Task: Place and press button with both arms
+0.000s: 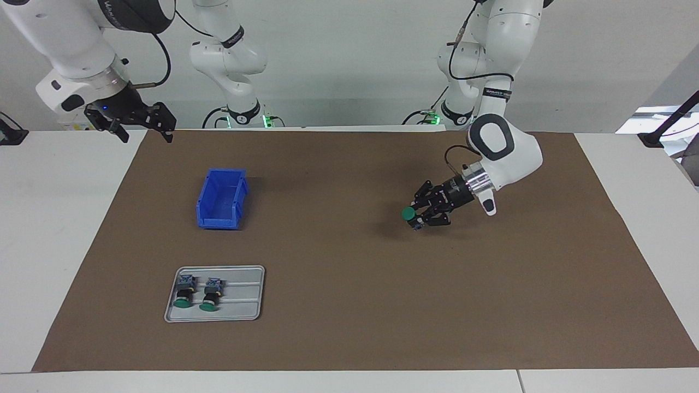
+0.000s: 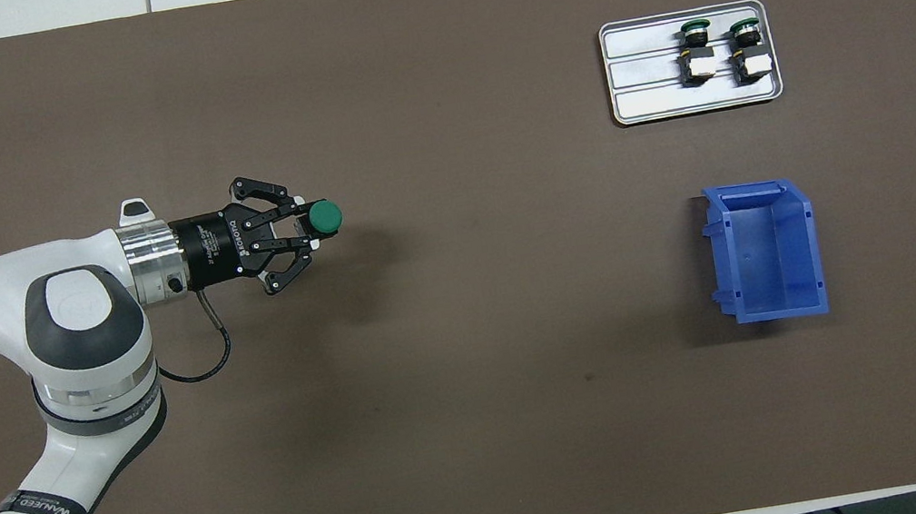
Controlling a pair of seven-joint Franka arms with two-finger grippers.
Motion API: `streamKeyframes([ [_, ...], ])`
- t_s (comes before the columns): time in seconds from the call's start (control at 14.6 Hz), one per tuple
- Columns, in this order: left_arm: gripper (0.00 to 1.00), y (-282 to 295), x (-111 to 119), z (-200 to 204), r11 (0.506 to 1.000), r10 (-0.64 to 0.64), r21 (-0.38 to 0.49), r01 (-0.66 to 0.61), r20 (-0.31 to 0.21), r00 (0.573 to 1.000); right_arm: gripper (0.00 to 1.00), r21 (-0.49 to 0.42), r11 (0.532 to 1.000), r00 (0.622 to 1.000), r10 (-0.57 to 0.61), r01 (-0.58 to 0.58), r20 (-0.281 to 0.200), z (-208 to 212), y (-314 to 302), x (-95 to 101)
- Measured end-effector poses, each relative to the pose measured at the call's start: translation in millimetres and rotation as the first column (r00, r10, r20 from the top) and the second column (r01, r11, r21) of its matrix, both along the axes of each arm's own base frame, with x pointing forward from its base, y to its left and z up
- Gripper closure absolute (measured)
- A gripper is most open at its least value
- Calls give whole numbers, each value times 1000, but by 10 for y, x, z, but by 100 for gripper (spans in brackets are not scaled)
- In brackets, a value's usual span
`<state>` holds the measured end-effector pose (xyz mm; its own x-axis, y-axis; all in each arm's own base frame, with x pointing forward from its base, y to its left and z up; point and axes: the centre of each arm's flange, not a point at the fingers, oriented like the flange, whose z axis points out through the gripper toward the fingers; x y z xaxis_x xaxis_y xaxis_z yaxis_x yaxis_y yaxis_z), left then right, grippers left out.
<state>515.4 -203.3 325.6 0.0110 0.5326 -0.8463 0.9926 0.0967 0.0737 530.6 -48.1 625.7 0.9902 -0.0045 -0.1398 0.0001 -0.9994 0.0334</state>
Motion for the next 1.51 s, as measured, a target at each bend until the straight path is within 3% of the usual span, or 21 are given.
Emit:
streamKeyframes([
  [0.89, 67, -219, -8, -262, 980, -141, -147, 131, -62, 988, 0, 0, 1000, 1000, 0, 0, 0, 0, 0, 0],
  [1.17, 67, 67, 51, -500, 969, -194, -163, 188, -19, 981, 0, 0, 1000, 1000, 0, 0, 0, -1, 0, 0],
  [1.51, 67, 225, 67, -640, 968, -151, -204, 147, -6, 989, 0, 0, 1000, 1000, 0, 0, 0, -1, 0, 0],
])
